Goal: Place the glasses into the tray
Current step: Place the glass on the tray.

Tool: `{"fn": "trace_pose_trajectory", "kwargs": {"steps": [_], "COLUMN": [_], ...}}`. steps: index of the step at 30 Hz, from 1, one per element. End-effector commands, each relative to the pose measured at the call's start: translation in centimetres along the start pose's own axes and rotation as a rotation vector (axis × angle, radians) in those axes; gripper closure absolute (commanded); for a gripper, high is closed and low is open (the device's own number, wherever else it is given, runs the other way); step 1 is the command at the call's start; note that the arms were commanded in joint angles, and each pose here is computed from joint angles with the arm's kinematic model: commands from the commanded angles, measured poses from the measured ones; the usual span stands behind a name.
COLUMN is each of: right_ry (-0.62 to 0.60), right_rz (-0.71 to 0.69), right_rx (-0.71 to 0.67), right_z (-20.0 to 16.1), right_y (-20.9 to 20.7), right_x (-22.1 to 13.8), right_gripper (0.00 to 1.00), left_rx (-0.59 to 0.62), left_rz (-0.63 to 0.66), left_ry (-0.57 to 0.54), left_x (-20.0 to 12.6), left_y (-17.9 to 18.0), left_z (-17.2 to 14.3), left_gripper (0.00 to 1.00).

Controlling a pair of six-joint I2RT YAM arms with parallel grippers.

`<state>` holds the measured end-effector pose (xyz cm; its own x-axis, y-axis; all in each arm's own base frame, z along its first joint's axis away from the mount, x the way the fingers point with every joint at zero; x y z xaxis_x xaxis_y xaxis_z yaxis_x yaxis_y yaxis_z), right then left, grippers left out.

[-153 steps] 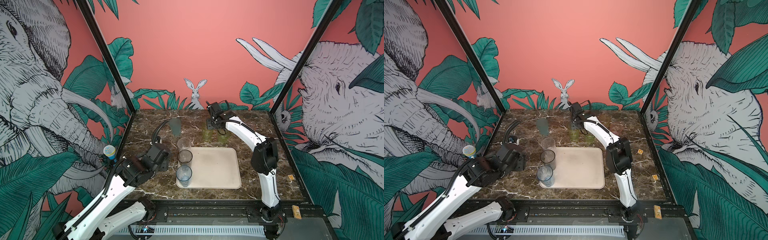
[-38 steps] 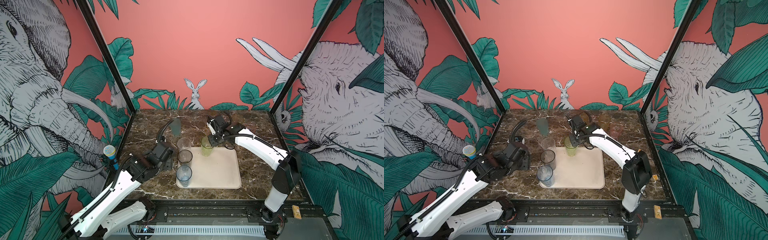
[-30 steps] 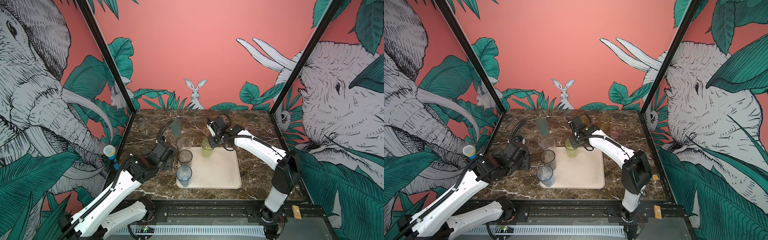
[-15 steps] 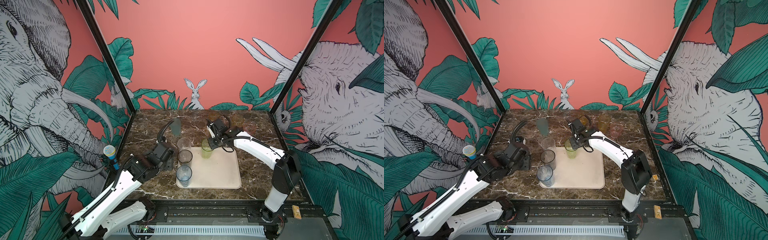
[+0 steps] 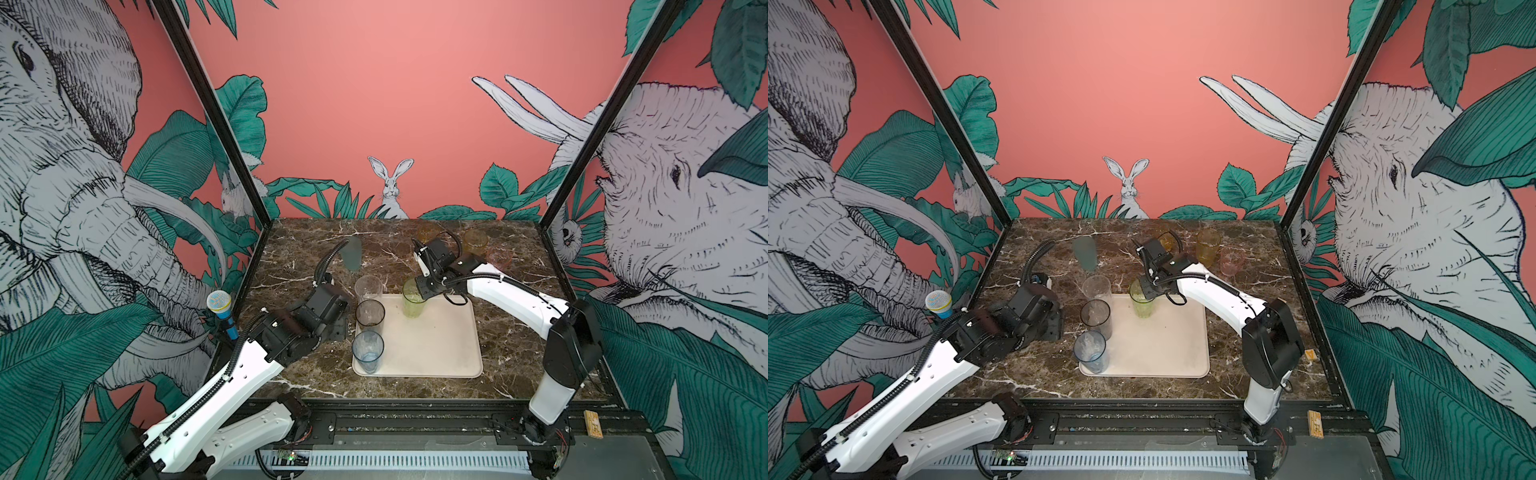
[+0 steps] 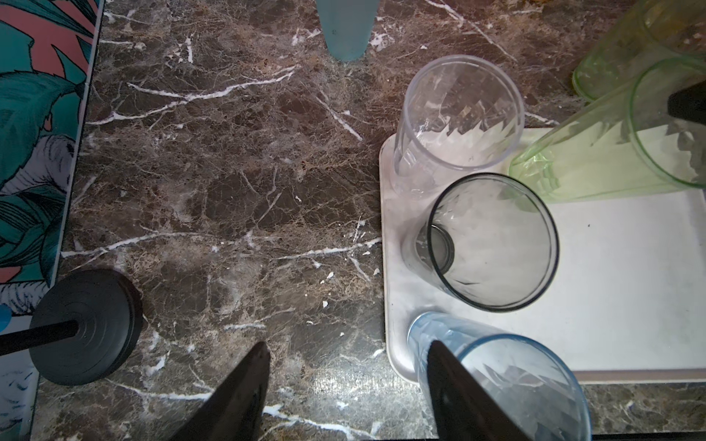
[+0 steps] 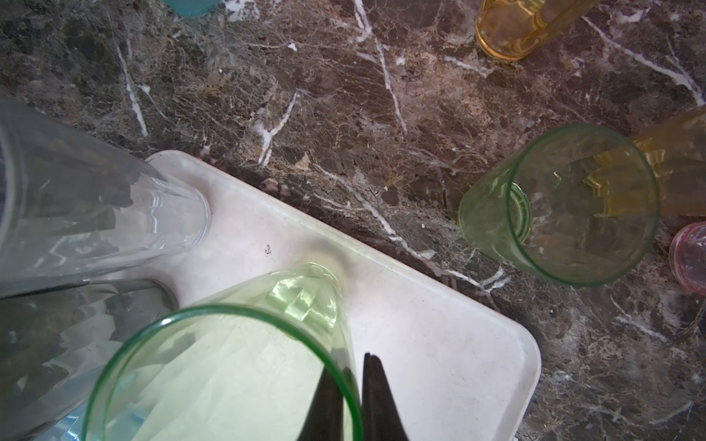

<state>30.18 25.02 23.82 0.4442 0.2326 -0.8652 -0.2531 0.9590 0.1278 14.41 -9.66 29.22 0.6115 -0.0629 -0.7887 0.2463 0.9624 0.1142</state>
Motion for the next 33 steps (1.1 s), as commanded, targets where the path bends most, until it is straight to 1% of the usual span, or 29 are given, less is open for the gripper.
{"fn": "trace_pose_trajectory", "kwargs": {"steps": [1,7,12,23,31,33], "right_ry": [-0.024,-0.023,-0.028,-0.020,-0.024,-0.023], "right_rz": [-0.003,0.004,0.002,0.015,0.036,0.035], "right_rx": [0.001,-0.001,-0.002,0.005,0.015,0.017], "right_z": [0.19,0.19,0.23,0.01,-0.05,-0.08], "right_y": [0.24,0.30,0.24,0.32,0.48,0.42], "right_x": [0.23,0.06,-0.17,0.20,0.58,0.68], "right_gripper": [0.91,0.79,0.73,0.73,0.75,0.76], "left_rx": [-0.020,-0.022,-0.023,-0.017,-0.012,-0.012], "left_rz": [0.005,0.005,0.004,-0.002,0.000,-0.001], "left_ry": [0.007,0.001,-0.001,0.003,0.004,0.003], "left_x": [0.21,0.03,-0.02,0.24,0.28,0.24], "left_y": [0.14,0.21,0.22,-0.05,-0.12,-0.13], "left_z": [-0.42,-0.36,-0.34,0.00,0.22,0.24], "left_gripper": [0.33,0.33,0.33,0.33,0.33,0.33]}}
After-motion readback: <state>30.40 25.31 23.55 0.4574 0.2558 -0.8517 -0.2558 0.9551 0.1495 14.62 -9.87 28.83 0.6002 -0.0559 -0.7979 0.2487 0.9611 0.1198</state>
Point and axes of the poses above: each gripper's point midway between its finger pads, its own x axis out along the fingers, its own y axis along the line the jaws close on, z = x × y, the point moved 10 cm from there along -x, back along the fingers, and after that the axes turned 13 degrees about x, right-handed, at the moved point
